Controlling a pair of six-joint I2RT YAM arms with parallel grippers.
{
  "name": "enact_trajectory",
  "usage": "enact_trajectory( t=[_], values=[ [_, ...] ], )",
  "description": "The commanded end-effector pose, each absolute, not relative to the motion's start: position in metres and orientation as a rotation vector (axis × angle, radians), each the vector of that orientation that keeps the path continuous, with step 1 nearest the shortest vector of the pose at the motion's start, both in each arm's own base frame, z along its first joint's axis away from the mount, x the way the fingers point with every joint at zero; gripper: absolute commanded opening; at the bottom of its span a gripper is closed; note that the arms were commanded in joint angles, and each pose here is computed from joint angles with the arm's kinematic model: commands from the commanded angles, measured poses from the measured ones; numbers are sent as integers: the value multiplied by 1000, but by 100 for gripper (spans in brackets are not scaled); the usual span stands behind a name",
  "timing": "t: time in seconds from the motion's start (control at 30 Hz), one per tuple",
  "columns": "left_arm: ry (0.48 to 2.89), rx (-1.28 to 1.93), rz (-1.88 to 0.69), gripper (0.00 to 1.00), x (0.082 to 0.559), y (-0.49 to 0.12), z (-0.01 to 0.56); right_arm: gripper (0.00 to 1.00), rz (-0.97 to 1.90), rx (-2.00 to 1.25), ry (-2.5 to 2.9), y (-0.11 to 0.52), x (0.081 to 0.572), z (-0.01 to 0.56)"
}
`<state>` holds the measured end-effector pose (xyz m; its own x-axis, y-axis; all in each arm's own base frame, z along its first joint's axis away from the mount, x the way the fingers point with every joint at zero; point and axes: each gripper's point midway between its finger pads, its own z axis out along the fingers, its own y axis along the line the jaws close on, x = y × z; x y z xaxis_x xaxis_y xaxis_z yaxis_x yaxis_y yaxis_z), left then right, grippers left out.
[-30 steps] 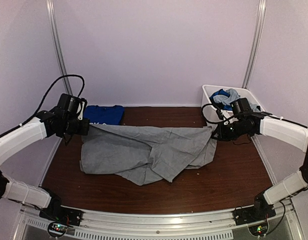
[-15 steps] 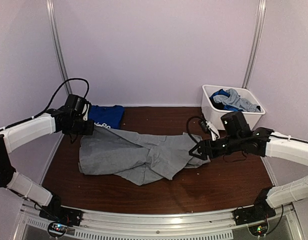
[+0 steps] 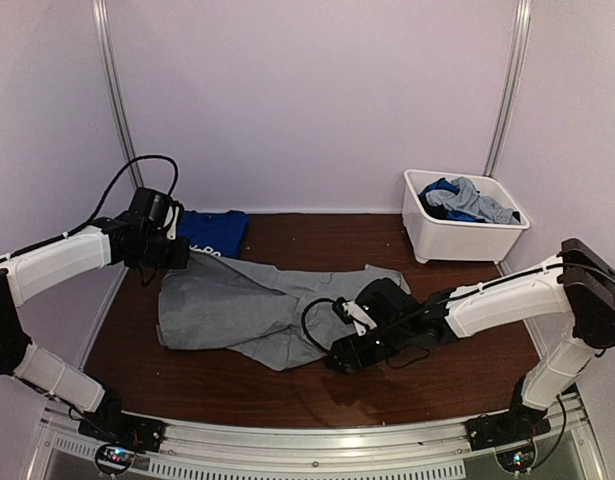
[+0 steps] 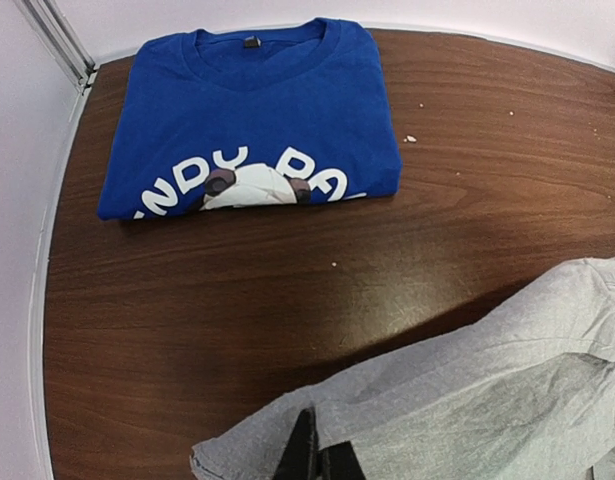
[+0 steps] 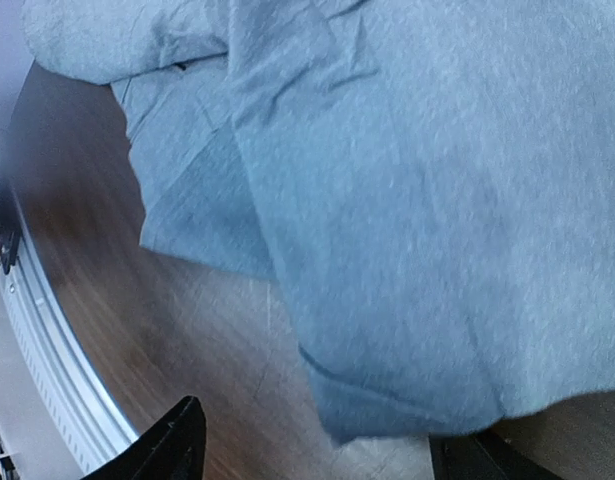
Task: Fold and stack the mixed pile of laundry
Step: Pick up the crumpled shirt from the center of the board, then flatten out the crumpled shirt at the center of the board.
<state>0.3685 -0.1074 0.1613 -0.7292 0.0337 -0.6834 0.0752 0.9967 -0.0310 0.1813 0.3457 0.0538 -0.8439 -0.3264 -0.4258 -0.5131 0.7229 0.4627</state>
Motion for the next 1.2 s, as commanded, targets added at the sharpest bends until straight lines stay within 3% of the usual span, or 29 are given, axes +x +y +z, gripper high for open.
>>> enact_trajectory(
  t=[0.0,0.07,0.13,0.23,0.27,0.3,0.53,0.63,0.97,1.17],
  values=[
    [2309,55,-137,0,381,-115,185,77,736,-548,2538,362,217,53],
    [2310,56,-140,0,381,-115,184,73,692,-534,2525,365,226,48],
    [2316,59,-141,0,381,-116,182,63,672,-524,2504,369,234,51],
    [2317,63,-141,0,381,-116,182,12,695,-548,2477,377,238,68],
    [2316,64,-139,0,381,-116,183,3,724,-565,2466,381,235,81],
    [2313,63,-138,0,381,-116,185,0,779,-581,2435,386,231,100],
    [2297,59,-134,0,373,-111,192,0,1099,-687,2057,382,190,279],
    [2262,55,-145,0,369,-110,207,0,1071,-664,1928,357,189,345],
    [2003,139,-230,0,364,-118,333,0,701,-504,1729,266,229,464],
    [1823,191,-273,0,337,-115,420,0,609,-455,1590,229,225,536]
  ],
)
